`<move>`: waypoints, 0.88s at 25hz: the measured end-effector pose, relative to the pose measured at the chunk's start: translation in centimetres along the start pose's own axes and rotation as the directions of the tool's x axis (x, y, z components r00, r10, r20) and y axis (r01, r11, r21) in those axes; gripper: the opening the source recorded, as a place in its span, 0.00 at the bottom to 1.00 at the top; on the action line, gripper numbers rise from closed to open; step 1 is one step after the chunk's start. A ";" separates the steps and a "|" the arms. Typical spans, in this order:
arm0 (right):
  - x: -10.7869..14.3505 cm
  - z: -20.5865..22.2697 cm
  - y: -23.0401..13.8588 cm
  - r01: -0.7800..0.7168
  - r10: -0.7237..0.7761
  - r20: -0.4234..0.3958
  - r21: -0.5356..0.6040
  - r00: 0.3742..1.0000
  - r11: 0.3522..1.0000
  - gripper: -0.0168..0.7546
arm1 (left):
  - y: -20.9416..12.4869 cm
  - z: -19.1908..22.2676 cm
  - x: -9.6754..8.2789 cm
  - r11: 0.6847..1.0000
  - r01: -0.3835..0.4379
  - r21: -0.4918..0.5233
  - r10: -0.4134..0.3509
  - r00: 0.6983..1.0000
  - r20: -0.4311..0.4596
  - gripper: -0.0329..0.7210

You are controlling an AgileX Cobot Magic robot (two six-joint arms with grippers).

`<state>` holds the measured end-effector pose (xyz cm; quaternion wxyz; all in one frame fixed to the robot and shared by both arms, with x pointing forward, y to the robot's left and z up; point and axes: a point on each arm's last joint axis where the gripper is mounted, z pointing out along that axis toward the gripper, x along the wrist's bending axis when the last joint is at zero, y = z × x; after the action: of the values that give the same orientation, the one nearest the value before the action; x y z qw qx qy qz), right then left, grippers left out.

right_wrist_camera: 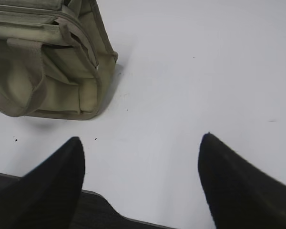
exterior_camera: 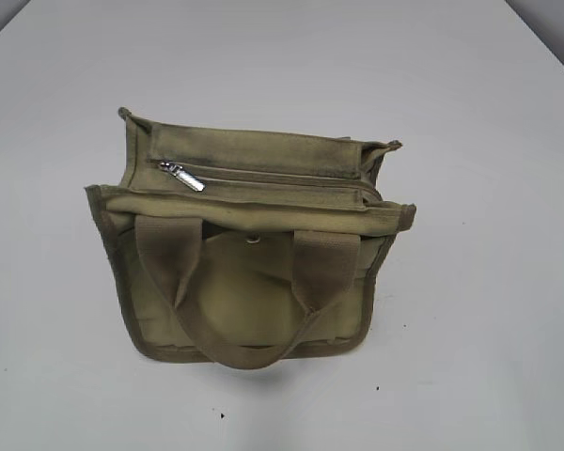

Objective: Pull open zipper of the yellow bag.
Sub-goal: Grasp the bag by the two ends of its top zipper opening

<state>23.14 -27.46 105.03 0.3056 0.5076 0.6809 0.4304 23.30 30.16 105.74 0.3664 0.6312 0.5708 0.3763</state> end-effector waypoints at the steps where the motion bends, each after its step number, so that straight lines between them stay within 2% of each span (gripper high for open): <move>1: 0.0 0.0 0.0 -0.003 0.003 -0.005 -0.003 1.000 1.000 0.77 | 0.2 0.1 0.0 1.000 0.000 0.006 0.000 1.000 0.001 0.62; 5: -0.1 0.6 0.9 -0.027 0.026 -0.014 -0.007 1.000 1.000 0.77 | 2.8 0.0 -0.2 0.998 0.026 -0.064 -0.023 0.999 0.036 0.62; 7: -0.6 1.4 1.9 -0.044 0.044 -0.005 -0.014 0.999 0.999 0.77 | 4.9 0.5 -0.4 0.993 0.062 -0.100 -0.054 0.996 0.077 0.62; 9: -1.0 2.3 2.8 -0.063 0.063 0.005 -0.016 0.998 0.998 0.77 | 6.6 1.6 -0.6 0.990 0.105 -0.092 -0.093 0.989 0.118 0.62; 11: -1.4 3.3 3.6 -0.077 0.077 -0.005 -0.012 0.997 0.997 0.77 | 8.6 3.5 -1.0 0.988 0.147 -0.038 -0.138 0.975 0.172 0.62; 15: -1.7 5.3 5.8 -0.083 0.083 -0.055 -0.001 0.995 0.997 0.77 | 12.4 7.8 -1.9 0.978 0.173 0.117 -0.199 0.938 0.282 0.62; 18: -1.8 7.6 7.5 -0.017 0.025 -0.098 0.084 0.995 0.996 0.77 | 14.4 12.0 -2.8 0.942 0.182 0.281 -0.280 0.889 0.363 0.62; 22: -1.5 11.2 9.7 0.136 -0.101 -0.187 0.184 0.977 0.974 0.77 | 15.9 16.2 -3.8 0.884 0.184 0.430 -0.380 0.818 0.432 0.62</move>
<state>37.27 -24.67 108.79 0.2181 0.4534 0.7734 0.3856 44.59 24.53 112.44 0.4299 0.6711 0.6035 0.0243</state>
